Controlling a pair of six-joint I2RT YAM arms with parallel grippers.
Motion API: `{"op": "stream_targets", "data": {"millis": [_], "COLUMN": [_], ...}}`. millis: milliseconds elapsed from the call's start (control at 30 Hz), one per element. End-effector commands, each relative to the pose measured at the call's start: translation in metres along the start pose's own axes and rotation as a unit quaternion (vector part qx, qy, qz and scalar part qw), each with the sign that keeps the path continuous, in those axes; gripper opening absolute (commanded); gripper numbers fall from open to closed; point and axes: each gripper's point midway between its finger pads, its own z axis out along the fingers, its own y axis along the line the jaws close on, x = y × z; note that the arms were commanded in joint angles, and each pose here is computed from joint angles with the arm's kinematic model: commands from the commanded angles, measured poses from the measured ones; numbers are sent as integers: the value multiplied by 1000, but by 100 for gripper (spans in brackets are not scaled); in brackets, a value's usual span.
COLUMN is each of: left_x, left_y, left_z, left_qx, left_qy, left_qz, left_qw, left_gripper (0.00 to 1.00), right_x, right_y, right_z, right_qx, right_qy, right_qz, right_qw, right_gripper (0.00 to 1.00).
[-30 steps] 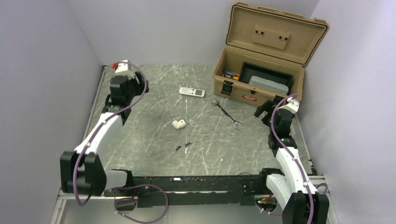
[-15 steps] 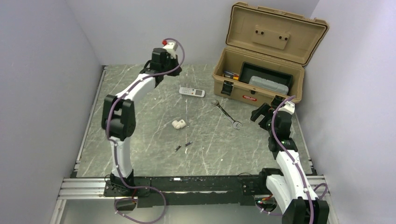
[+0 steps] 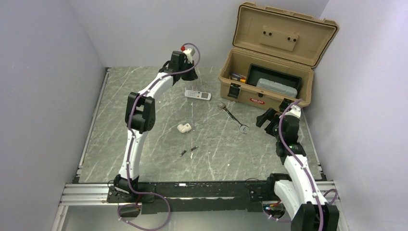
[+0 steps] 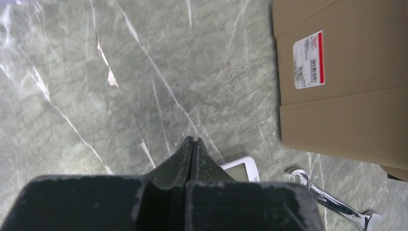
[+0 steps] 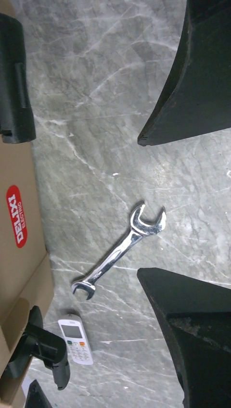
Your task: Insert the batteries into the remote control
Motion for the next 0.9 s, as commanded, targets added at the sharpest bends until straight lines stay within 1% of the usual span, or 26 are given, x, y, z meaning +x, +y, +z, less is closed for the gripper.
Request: {"op": "stream_targets", "data": {"millis": [0, 200, 567, 867], "left_x": [4, 36, 68, 84], "left_y": [-2, 9, 23, 27], "left_z": [3, 13, 12, 9], "left_qx": [-16, -31, -68, -87], "left_qy": [14, 60, 113, 138], "left_qz": [-21, -36, -30, -26], "left_qw": [1000, 997, 991, 986], "left_gripper": [0, 0, 0, 0], "right_x": [0, 6, 9, 9], "right_y": [7, 5, 8, 11], "right_z": [2, 5, 2, -3], "right_qx": [-18, -15, -25, -30], "right_qy": [-1, 8, 9, 8], "right_qz": [12, 14, 25, 24], "right_qw": [1000, 1000, 999, 999], "right_gripper": [100, 100, 100, 100]}}
